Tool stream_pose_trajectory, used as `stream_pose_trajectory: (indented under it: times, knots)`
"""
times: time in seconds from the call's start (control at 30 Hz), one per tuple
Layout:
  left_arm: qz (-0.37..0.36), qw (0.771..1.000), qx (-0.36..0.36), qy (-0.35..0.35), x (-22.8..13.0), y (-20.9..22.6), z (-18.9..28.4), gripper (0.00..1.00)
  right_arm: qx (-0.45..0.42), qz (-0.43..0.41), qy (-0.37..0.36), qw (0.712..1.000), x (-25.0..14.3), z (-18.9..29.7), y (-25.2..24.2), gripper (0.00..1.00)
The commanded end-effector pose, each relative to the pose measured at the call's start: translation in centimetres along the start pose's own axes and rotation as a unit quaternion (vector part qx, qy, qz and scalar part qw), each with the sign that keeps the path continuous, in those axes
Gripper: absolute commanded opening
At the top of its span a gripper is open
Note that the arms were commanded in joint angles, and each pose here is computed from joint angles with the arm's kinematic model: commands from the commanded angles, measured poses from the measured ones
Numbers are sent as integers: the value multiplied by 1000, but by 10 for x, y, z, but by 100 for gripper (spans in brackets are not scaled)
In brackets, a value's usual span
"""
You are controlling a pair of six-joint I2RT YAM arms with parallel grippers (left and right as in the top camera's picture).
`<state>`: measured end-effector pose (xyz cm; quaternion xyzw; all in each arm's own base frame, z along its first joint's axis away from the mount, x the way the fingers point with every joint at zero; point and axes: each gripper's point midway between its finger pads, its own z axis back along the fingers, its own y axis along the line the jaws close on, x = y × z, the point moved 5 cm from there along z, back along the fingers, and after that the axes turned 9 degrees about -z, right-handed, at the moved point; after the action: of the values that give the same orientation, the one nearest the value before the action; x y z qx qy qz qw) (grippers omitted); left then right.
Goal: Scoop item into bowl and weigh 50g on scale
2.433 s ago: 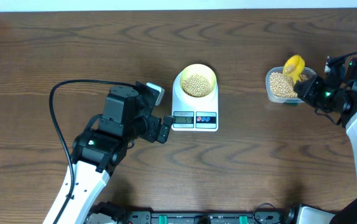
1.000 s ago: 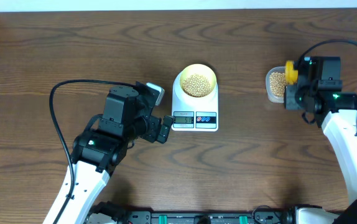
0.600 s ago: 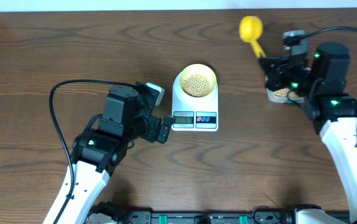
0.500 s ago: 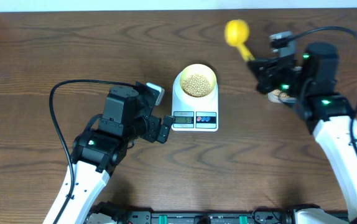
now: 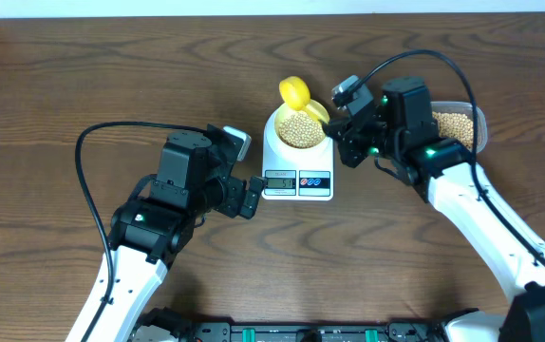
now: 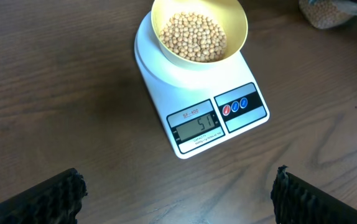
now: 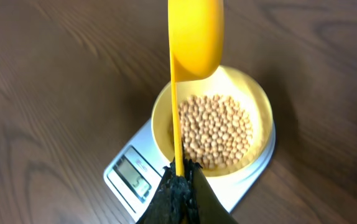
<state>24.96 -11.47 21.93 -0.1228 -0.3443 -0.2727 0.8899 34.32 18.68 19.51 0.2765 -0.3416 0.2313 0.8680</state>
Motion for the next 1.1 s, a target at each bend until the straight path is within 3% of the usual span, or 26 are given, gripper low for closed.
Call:
stream_pose_trajectory:
  times: [0.0,0.4,1.07]
  knots:
    - [-2,1000,5,-1,0,2,0,98,-31,20,26,999,-10,-13,-8,1]
    - [-2,1000,5,-1,0,2,0,98,-43,14,70,997,-29,-15,-10,1]
    - [-2,1000,5,-1,0,2,0,98,-80,20,75,994,-30,-14,-18,1]
